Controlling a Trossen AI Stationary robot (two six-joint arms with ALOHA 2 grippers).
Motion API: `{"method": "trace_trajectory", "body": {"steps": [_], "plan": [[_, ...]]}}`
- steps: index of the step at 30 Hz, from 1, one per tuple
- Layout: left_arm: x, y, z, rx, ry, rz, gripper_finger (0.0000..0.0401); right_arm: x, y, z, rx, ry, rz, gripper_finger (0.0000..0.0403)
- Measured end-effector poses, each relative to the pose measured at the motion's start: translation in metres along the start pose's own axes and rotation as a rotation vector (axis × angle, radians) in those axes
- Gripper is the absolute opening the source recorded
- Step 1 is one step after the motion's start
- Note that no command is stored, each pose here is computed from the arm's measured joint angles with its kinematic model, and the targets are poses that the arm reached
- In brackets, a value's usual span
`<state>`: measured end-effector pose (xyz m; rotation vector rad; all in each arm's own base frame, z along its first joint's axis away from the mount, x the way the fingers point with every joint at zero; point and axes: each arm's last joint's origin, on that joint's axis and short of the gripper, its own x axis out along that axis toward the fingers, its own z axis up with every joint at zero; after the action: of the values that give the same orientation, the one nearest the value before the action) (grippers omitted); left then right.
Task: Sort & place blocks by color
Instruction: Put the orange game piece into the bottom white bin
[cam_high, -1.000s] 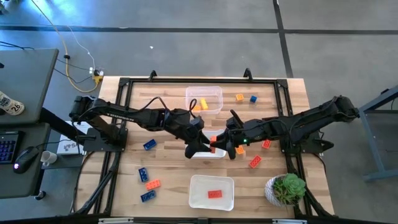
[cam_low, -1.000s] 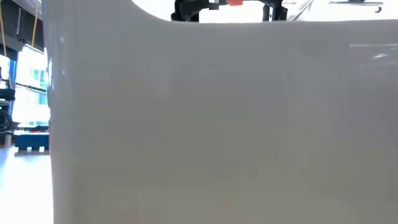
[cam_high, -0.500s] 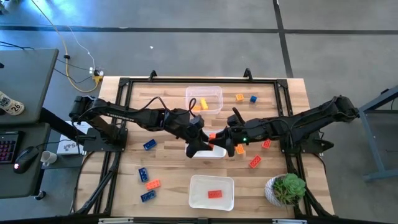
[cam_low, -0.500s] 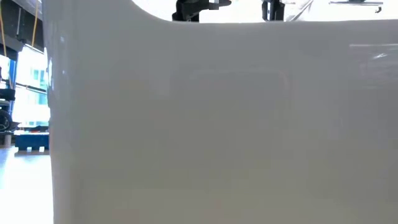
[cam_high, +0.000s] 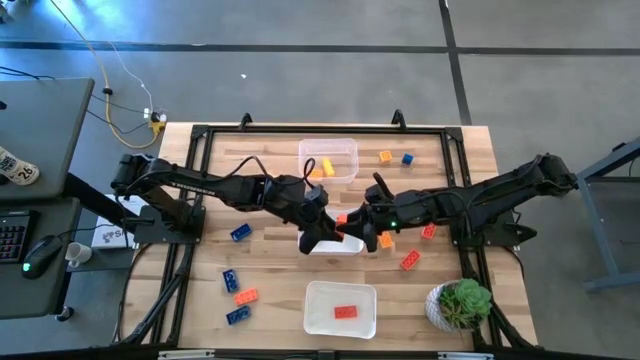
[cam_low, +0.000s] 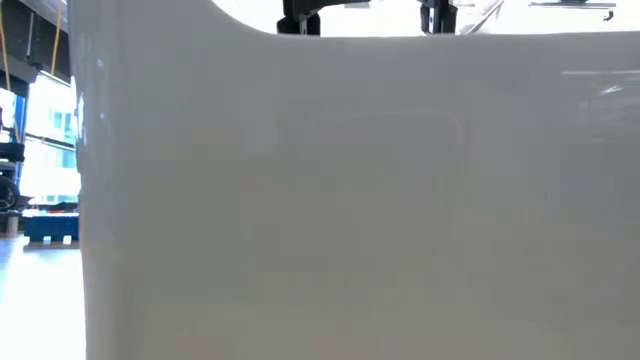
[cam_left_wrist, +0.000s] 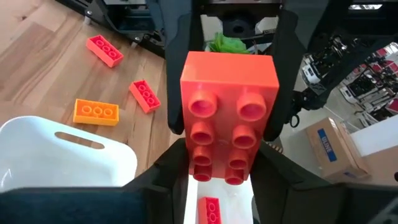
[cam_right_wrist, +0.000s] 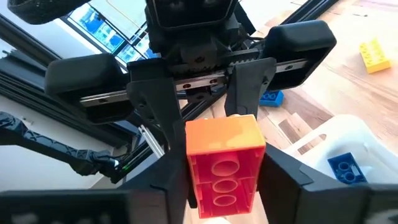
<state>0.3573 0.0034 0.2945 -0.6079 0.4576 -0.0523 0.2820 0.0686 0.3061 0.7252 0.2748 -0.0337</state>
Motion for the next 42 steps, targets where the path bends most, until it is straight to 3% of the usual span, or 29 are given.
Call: {"method": "trace_trajectory", "body": {"steps": [6,12,23,28,42], "plan": [[0.002,-0.007,-0.008,0.000,0.038,0.000,0.0106,0.000,-0.003,-0.004,-0.006,0.051,-0.015,0.0197],[0.004,-0.017,-0.025,-0.010,0.136,0.018,0.0106,0.000,-0.003,-0.005,0.010,0.071,-0.006,0.0202],[0.017,-0.050,-0.061,0.016,0.249,-0.052,0.0106,0.000,-0.011,-0.003,0.012,0.075,-0.081,0.0204],[0.035,-0.055,-0.084,0.010,0.320,-0.055,0.0106,0.000,-0.021,-0.004,0.007,0.095,-0.167,0.0204],[0.064,-0.051,-0.115,-0.003,0.354,0.015,0.0106,-0.018,-0.056,-0.028,0.241,0.325,-0.573,0.0204]]}}
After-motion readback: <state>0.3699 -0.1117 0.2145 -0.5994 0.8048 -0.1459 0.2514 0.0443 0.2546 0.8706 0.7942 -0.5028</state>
